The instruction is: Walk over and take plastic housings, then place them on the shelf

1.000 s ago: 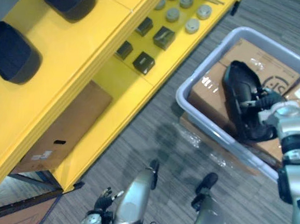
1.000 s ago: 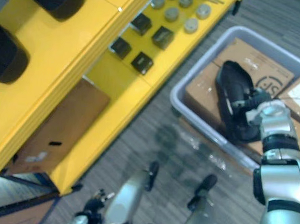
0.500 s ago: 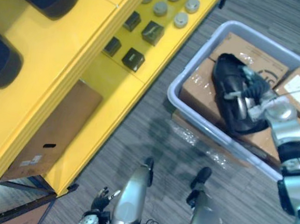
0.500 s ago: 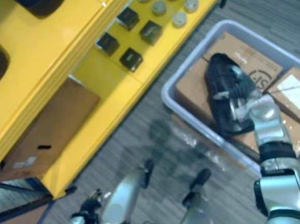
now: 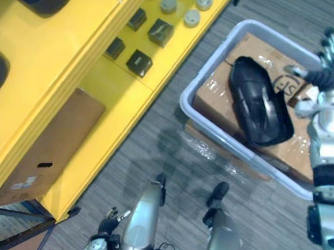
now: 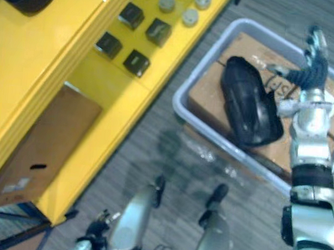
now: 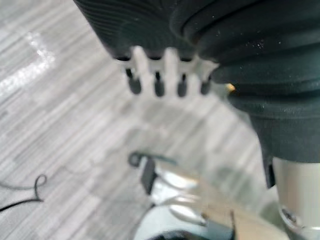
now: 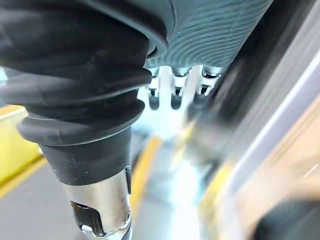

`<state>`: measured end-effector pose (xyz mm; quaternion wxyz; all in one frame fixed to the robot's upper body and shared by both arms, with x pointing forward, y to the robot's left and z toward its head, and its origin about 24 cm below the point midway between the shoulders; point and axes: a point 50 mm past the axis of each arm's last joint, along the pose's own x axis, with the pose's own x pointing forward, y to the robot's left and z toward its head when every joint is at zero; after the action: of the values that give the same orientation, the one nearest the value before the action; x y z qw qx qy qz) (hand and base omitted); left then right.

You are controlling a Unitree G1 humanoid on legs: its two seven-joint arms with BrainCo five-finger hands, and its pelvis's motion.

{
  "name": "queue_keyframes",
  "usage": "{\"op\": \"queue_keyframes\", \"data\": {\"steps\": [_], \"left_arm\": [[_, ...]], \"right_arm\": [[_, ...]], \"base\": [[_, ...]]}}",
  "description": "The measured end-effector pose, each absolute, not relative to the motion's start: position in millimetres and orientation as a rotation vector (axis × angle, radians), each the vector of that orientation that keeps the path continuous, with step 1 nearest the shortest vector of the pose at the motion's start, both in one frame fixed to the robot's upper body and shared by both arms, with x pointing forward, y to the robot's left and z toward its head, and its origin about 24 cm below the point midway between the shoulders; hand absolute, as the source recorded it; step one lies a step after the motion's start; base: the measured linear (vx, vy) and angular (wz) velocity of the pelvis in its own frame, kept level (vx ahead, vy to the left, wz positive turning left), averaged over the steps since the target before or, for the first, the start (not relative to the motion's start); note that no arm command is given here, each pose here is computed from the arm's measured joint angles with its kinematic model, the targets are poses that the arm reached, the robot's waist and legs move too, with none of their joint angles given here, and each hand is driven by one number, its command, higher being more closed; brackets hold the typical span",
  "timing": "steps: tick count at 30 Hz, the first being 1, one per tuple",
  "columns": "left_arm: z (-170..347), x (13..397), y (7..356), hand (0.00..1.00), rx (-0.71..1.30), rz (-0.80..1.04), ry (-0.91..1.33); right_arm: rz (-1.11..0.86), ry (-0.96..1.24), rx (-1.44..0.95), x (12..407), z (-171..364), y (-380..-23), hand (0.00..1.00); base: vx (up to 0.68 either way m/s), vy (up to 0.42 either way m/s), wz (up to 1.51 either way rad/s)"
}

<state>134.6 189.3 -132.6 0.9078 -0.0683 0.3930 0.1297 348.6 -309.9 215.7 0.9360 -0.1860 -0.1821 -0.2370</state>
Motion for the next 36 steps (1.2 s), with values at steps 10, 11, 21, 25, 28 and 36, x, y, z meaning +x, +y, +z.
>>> {"op": "queue_keyframes", "data": {"steps": [10,11,21,25,28,36], "left_arm": [[-126.9,139.3,190.7,0.0,-0.122,0.285,0.732],[-126.6,139.7,190.7,0.0,-0.12,0.285,0.73],[-122.9,148.7,182.6,0.0,-0.09,0.223,0.725],[-122.5,150.8,179.8,0.0,-0.086,0.203,0.723],[-120.3,157.8,174.3,0.0,-0.082,0.173,0.709],[-115.6,170.0,165.3,0.0,-0.055,0.105,0.685]], "right_arm": [[-0.576,-0.088,-0.33,353.8,169.7,-327.5,0.0],[-0.565,-0.067,-0.319,355.3,166.6,-328.1,0.0],[-0.531,0.12,-0.331,360.9,153.1,-345.3,0.0],[-0.489,0.126,-0.395,360.7,161.4,-350.8,1.0],[-0.491,0.139,-0.508,357.7,168.9,-359.1,1.0],[-0.553,0.231,-0.91,354.6,176.2,-367.4,1.0]], "base": [[0.01,0.052,-0.04],[-0.02,0.052,0.02],[-0.03,0.051,0.06],[-0.03,0.05,0.0],[-0.02,0.052,0.02],[-0.01,0.022,0.05]]}}
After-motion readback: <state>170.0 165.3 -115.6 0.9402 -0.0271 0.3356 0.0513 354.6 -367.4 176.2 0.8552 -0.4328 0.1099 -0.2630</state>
